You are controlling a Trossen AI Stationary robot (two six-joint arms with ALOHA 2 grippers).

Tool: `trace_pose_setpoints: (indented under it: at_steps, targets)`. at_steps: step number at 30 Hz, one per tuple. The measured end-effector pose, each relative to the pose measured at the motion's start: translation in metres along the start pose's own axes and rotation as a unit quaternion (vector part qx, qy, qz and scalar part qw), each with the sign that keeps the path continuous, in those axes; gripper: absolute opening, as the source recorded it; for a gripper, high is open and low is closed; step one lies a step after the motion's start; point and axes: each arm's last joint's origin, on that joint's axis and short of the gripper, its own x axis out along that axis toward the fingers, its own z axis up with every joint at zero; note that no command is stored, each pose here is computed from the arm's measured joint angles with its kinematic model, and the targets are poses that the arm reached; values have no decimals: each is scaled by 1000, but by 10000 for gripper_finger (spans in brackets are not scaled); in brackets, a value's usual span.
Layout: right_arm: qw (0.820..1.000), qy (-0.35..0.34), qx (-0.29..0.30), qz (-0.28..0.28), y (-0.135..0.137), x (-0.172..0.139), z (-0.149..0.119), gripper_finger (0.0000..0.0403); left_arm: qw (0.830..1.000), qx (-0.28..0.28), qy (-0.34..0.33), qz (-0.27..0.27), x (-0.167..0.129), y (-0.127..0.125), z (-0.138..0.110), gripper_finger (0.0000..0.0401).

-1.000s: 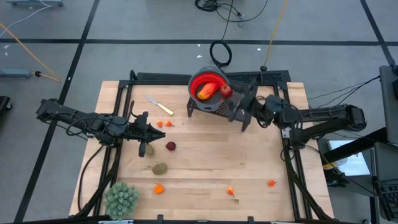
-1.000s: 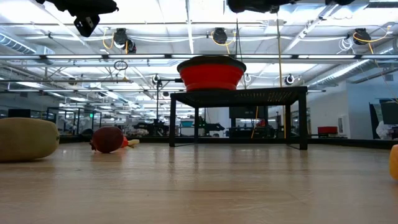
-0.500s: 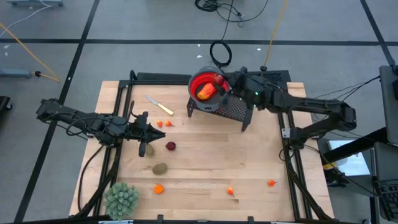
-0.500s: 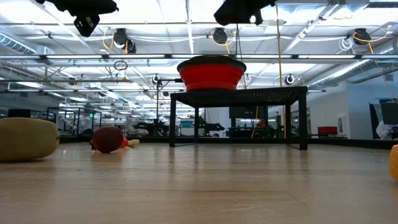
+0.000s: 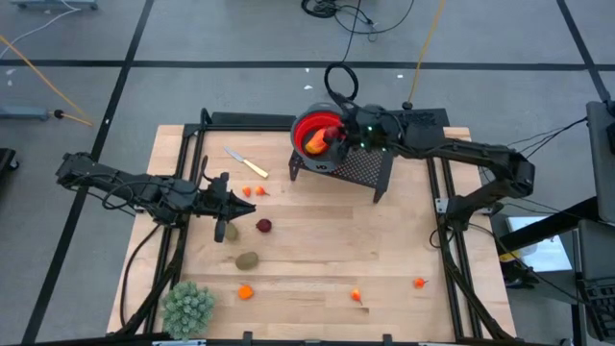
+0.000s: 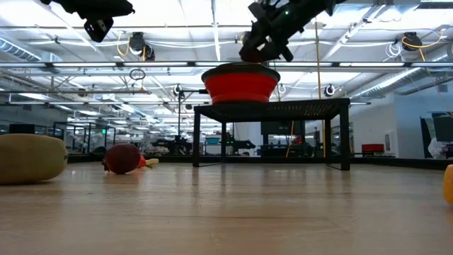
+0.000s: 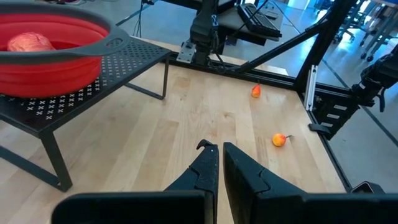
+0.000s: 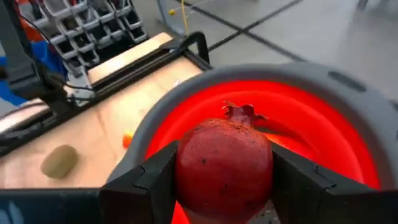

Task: Pick & Place Fruit
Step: Put the right pomegranate into the strainer bowl on the shelf

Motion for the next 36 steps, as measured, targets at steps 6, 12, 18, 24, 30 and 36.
trace_pose_setpoints:
  at_steps: [6, 12, 18, 24, 30, 36]
  targets:
    - [998, 44, 32, 16, -12, 2, -4, 199, 1000, 0, 0, 0, 0, 0, 0, 21]
    - [998, 59, 28, 12, -14, 2, -7, 199, 1000, 0, 0, 0, 0, 0, 0, 21]
    - [998, 65, 6, 10, -15, 2, -8, 199, 1000, 1, 0, 0, 0, 0, 0, 21]
    - [998, 65, -17, 11, -15, 2, -8, 199, 1000, 1, 0, 0, 0, 0, 0, 21]
    - [996, 84, -30, 6, -16, 12, -15, 199, 1000, 0, 0, 0, 0, 0, 0, 21]
    - [995, 83, -48, 8, -16, 16, -15, 200, 1000, -1, -1, 0, 0, 0, 0, 21]
